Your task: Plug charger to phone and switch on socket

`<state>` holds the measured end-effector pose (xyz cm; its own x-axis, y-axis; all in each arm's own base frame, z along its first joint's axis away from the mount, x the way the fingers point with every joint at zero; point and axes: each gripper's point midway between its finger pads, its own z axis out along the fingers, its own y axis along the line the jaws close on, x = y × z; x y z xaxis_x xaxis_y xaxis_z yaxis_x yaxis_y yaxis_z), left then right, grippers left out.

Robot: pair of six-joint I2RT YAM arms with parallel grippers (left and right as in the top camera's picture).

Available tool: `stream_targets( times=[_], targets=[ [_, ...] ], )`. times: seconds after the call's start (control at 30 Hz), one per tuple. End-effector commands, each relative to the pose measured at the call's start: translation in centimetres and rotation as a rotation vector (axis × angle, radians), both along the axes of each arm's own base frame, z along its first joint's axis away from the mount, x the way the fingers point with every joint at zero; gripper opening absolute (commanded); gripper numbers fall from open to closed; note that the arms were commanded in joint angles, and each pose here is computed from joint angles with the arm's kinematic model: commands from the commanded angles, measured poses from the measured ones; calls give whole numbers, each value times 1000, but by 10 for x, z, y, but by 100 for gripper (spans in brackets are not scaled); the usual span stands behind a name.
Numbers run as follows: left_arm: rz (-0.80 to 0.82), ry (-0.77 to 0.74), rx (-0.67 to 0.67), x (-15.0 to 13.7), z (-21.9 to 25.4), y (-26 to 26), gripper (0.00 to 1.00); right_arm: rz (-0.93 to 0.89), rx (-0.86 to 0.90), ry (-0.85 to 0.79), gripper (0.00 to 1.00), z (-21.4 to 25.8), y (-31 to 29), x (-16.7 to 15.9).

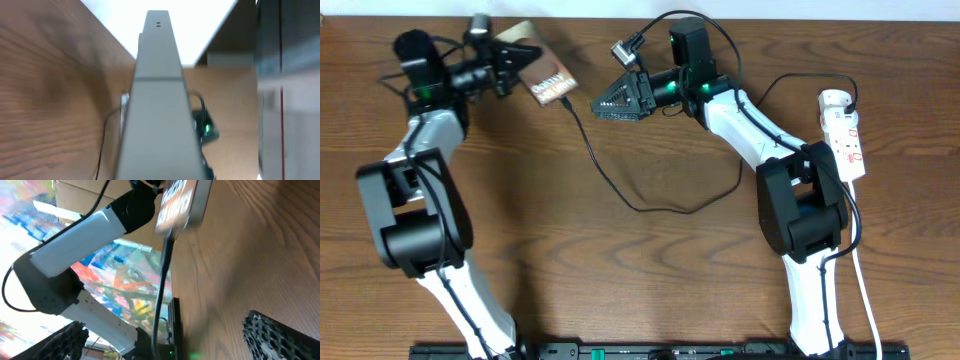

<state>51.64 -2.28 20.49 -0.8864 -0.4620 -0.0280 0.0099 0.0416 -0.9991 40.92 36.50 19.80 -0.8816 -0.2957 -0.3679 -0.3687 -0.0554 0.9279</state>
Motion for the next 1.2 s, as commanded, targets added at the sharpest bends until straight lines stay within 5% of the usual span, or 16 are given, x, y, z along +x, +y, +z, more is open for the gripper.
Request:
stream_targets(
  times=[0.0, 0.2, 0.33, 0.73, 1.17],
  targets=[
    [84, -60, 37, 7, 9, 26, 7, 7, 12, -12, 99, 5, -3, 1],
    [82, -35, 75, 1, -13, 31, 7, 5, 12, -13, 99, 5, -3, 2],
    [170, 131, 160, -1, -61, 38, 7, 5, 12, -8, 99, 5, -4, 2],
    [135, 389, 460, -57, -145, 43, 8, 20, 27, -3, 99, 8, -12, 3],
    [74, 412, 640, -81, -169, 51, 7, 36, 41, -3, 99, 11, -17, 2]
  ],
)
